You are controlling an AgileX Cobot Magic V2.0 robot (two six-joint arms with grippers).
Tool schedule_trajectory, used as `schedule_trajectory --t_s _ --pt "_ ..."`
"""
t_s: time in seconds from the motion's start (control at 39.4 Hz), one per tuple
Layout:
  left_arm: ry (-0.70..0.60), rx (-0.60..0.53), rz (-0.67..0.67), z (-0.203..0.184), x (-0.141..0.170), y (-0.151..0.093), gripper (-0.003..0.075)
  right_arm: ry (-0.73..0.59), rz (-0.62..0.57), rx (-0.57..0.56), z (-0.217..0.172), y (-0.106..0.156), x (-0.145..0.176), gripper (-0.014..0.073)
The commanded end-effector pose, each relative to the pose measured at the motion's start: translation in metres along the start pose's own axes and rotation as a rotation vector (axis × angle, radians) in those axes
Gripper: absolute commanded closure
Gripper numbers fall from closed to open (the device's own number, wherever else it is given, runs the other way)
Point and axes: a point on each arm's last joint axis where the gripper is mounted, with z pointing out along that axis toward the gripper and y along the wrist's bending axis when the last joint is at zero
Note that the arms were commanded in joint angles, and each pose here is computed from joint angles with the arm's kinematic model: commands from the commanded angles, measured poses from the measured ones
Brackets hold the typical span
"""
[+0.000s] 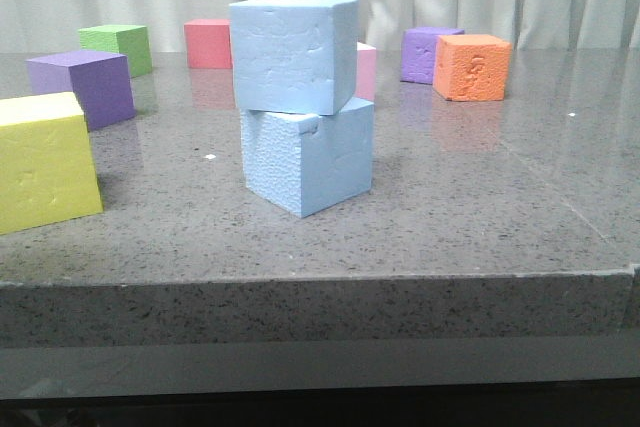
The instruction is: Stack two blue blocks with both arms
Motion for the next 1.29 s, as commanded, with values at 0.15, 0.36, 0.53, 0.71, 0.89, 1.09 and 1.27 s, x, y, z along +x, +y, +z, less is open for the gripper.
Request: schedule_trajectory --t_s 0.15,0.36,0.53,0.71,0.89,1.09,1.27 --pt "-0.254 0.018 -0.010 -0.067 0.012 0.000 0.0741 -0.094 -0.004 0.004 -0.006 0.000 -0.013 0.0662" --pt "-0.268 0.022 -0.008 -0.110 0.030 0.000 0.0741 -0.094 -0.004 0.004 -0.006 0.000 -0.013 0.0662" --pt "-0.327 0.024 -0.008 -0.123 0.032 0.000 0.0741 -0.094 -0.004 0.004 -0.006 0.000 -0.013 0.0662" --pt "-0.327 0.024 -0.008 -0.123 0.032 0.000 0.0741 -0.094 -0.004 0.004 -0.006 0.000 -0.013 0.0662" --pt "-0.327 0.024 -0.008 -0.123 0.032 0.000 0.0741 -0.094 -0.004 0.004 -0.006 0.000 -0.013 0.0662" --pt "-0.334 0.024 -0.008 -0.122 0.033 0.000 0.0741 -0.094 -0.004 0.004 -0.006 0.000 -0.013 0.0662" --pt "-0.323 0.001 0.007 -0.100 0.058 0.002 0.0741 -0.094 -0.004 0.004 -0.006 0.000 -0.013 0.0662"
